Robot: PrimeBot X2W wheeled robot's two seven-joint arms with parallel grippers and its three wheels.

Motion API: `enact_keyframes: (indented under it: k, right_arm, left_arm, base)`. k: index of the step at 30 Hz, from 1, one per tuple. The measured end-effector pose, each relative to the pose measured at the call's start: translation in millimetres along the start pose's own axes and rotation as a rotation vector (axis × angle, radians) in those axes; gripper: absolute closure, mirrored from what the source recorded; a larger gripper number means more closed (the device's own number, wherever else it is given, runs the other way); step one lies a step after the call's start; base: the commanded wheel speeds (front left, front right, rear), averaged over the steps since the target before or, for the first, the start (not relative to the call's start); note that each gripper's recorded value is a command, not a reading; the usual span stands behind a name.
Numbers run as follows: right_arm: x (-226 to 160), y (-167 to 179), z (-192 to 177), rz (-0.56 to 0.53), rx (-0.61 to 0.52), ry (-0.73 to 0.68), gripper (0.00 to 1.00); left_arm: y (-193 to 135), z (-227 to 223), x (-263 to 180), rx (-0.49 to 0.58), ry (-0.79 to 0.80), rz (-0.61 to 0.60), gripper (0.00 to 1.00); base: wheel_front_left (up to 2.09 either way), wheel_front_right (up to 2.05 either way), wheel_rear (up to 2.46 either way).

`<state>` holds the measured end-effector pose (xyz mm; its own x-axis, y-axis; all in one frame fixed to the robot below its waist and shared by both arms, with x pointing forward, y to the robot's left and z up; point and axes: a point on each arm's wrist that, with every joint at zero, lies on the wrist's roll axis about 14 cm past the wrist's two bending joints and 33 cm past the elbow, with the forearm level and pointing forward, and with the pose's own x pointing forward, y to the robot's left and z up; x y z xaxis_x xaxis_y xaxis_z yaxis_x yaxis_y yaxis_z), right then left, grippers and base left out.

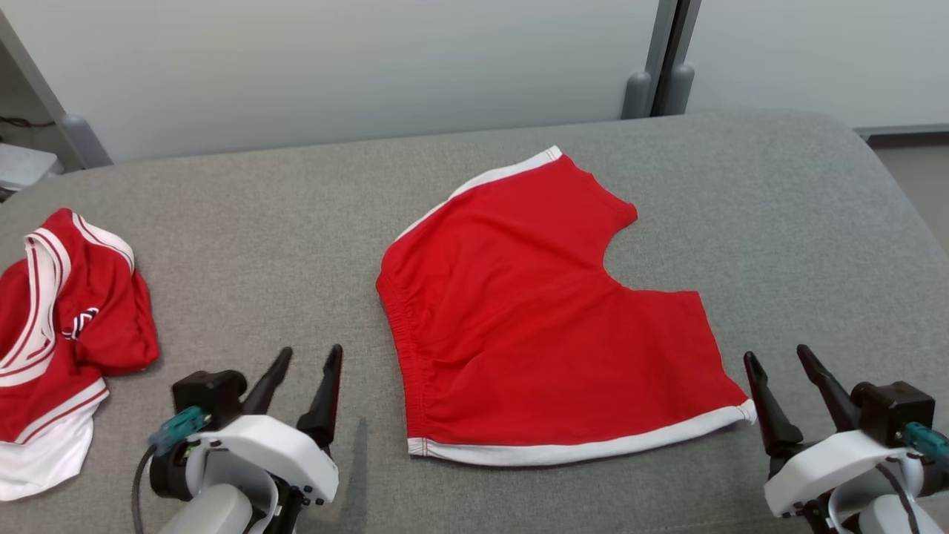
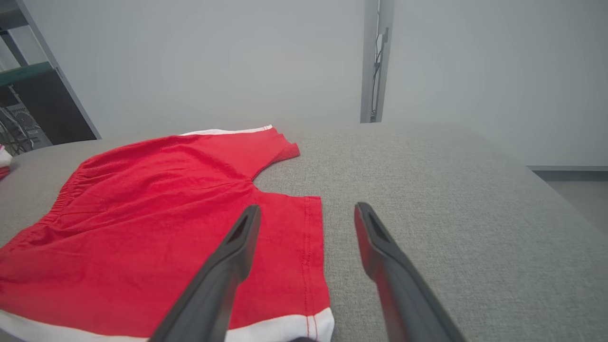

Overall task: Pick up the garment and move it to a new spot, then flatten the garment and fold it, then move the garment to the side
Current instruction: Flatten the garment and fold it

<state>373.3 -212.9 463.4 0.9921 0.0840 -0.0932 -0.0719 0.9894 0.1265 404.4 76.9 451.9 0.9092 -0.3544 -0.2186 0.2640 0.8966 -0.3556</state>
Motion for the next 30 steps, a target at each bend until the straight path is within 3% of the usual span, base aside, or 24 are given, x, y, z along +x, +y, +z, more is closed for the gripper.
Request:
enact_keyframes:
  k: [8,12,14,17,19,24,30]
  right_arm:
    - [-2.8,22.8,24.3,0.012,0.062,-0.103,0.0]
    - [-4.0,29.9,33.6,-0.008,0.129,-0.149,0.0]
    - [-6.3,38.1,35.5,0.007,0.143,-0.16,0.0]
    - [-9.5,62.6,38.4,0.079,0.133,-0.168,0.0]
    - [-14.0,76.0,41.9,0.119,0.132,-0.182,0.0]
    - [-23.5,75.0,47.0,0.13,0.073,-0.204,0.0]
    - [-38.4,63.9,32.3,0.1,0.05,-0.17,0.0]
  left_arm:
    - [15.3,57.3,-41.8,-0.071,-0.293,0.195,0.0]
    - [25.6,89.5,-62.0,-0.25,-0.458,0.281,0.0]
    - [32.0,96.8,-72.5,-0.262,-0.505,0.297,0.0]
    - [30.3,104.0,-84.6,-0.188,-0.546,0.274,0.0]
    - [17.3,110.5,-92.4,-0.016,-0.57,0.242,0.0]
    - [-1.6,87.9,-99.3,0.244,-0.506,0.205,0.0]
    - [15.2,54.6,-108.2,0.256,-0.407,0.251,0.0]
  base:
    - [0.0,0.0,0.0]
    - [0.0,0.0,0.0]
    - [0.0,0.0,0.0]
    - [0.0,0.0,0.0]
    - [0.0,0.0,0.0]
    - [0.0,0.0,0.0]
    - [0.0,0.0,0.0]
